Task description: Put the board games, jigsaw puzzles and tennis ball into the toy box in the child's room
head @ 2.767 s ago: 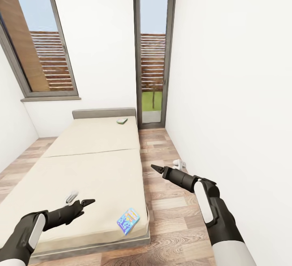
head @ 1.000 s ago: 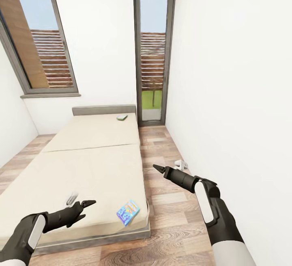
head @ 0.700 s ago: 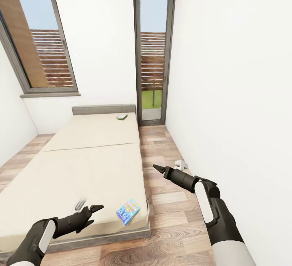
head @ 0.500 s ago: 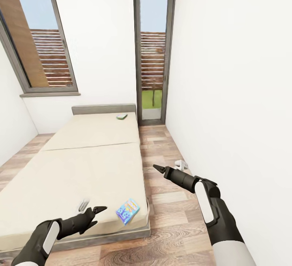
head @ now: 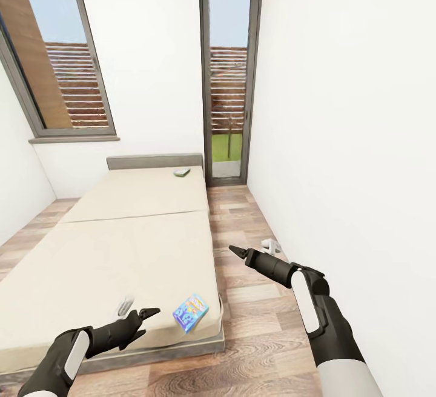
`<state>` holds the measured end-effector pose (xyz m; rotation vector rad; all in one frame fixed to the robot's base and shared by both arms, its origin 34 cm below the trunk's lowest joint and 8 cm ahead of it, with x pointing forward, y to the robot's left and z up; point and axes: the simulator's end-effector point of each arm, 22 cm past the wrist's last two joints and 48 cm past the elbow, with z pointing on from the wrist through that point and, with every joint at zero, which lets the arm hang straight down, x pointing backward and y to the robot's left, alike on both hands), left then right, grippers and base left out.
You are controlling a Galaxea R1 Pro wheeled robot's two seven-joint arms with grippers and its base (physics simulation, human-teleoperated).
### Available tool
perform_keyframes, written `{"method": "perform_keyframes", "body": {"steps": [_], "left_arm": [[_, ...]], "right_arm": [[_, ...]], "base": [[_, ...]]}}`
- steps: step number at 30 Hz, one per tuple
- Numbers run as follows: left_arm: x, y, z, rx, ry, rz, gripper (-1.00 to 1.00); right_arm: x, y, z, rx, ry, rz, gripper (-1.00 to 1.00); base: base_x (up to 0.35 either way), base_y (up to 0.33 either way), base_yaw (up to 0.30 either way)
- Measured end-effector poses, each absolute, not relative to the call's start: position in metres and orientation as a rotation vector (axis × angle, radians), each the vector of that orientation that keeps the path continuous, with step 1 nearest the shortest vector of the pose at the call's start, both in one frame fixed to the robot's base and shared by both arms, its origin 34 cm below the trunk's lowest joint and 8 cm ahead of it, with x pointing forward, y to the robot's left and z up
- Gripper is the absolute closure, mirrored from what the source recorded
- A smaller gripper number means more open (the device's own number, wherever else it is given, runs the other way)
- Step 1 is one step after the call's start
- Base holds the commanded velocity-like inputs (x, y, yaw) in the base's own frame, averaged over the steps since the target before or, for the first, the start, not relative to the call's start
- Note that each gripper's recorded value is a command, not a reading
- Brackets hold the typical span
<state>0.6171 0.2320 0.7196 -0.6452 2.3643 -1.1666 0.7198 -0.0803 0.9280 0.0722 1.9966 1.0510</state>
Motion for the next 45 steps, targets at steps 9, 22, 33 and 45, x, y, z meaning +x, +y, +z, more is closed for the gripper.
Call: {"method": "perform_keyframes", "body": {"steps": [9, 22, 33, 45], "left_arm": [[0.617, 0.231, 0.705, -0.642, 2.366, -1.164, -1.0], [0.635, 0.221, 0.696, -0.605, 2.313, -1.165, -1.0], [0.639, 0.211, 0.674, -0.595, 2.294, -1.163, -1.0], [0.637, 0.21, 0.652, -0.597, 2.294, -1.168, -1.0]], "right_arm": [[0.721, -0.082, 0.913, 0.076, 1.999, 1.043, -1.0], [0.72, -0.081, 0.892, 0.076, 1.998, 1.044, -1.0], [0.719, -0.082, 0.873, 0.078, 1.999, 1.041, -1.0], [0.718, -0.083, 0.851, 0.079, 2.0, 1.04, -1.0]], "base": [[0.0, 0.0, 0.0], [0.0, 0.0, 0.0], [0.0, 0.0, 0.0], [0.0, 0.0, 0.0]]}}
